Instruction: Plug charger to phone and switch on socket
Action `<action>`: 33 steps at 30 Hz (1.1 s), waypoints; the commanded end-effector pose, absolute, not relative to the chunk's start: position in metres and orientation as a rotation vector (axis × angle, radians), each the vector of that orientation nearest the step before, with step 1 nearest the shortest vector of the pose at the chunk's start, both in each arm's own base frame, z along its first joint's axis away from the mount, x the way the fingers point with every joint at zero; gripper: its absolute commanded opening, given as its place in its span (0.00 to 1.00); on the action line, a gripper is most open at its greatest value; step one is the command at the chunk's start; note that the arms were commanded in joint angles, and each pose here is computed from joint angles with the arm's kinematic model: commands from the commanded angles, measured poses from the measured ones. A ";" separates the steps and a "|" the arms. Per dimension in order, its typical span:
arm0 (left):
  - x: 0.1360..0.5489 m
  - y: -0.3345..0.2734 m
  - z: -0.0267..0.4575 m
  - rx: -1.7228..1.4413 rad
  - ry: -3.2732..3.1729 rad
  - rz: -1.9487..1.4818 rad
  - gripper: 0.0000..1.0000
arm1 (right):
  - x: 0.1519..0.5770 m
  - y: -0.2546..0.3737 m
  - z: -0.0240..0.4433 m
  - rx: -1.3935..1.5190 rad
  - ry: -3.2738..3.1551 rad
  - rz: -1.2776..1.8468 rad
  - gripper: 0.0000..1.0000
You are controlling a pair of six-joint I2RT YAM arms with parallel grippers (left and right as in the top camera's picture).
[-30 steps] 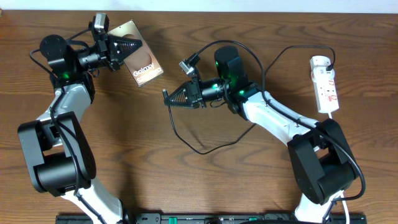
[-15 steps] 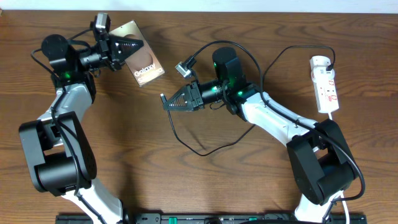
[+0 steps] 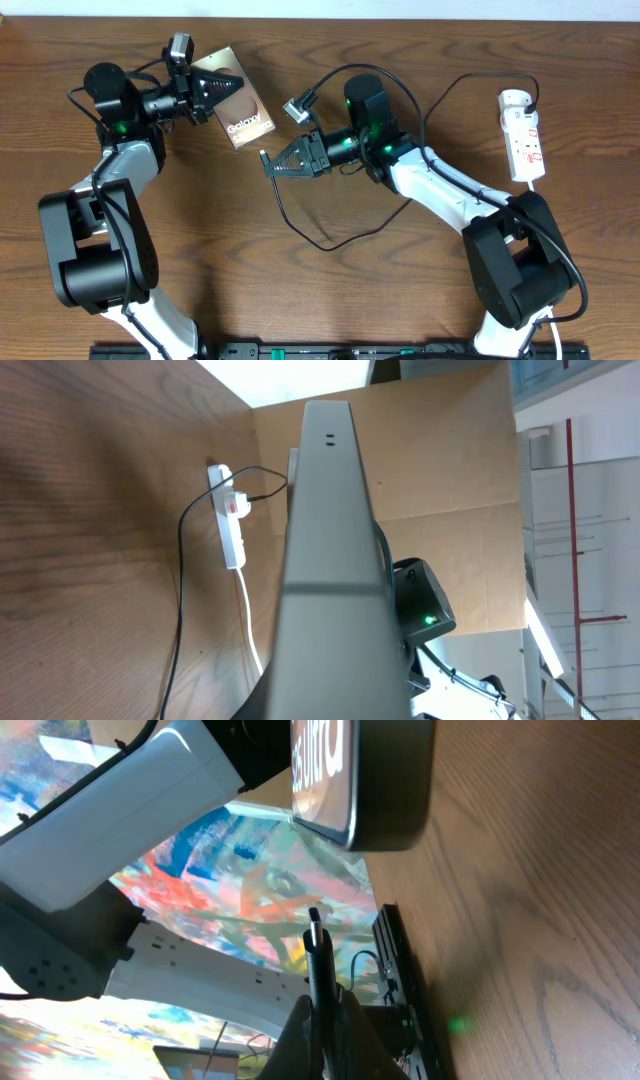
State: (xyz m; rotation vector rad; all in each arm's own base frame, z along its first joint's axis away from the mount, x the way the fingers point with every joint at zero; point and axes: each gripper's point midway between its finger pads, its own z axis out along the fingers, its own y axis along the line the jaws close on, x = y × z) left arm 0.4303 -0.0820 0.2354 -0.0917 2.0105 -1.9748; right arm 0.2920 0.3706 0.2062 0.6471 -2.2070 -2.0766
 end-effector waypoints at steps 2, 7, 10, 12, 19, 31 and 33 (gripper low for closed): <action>0.429 -0.081 0.244 -0.057 2.000 -1.958 0.07 | 0.294 0.366 0.208 0.681 -2.195 -2.095 0.01; 0.429 -0.082 0.244 -0.055 2.000 -1.959 0.07 | 0.296 0.366 0.207 0.673 -2.208 -2.096 0.01; 0.428 -0.084 0.244 -0.049 2.003 -1.963 0.08 | 0.297 0.367 0.206 0.666 -2.219 -2.095 0.01; 0.427 -0.088 0.244 -0.039 2.007 -1.969 0.07 | 0.298 0.367 0.206 0.662 -2.227 -2.095 0.01; 0.426 -0.095 0.244 -0.024 2.012 -1.977 0.07 | 0.298 0.367 0.206 0.663 -2.227 -2.095 0.01; 0.426 -0.095 0.244 -0.024 2.012 -1.978 0.07 | 0.299 0.367 0.206 0.664 -2.233 -2.099 0.01; 0.426 -0.095 0.244 -0.024 2.012 -1.978 0.07 | 0.300 0.367 0.207 0.673 -2.235 -2.107 0.01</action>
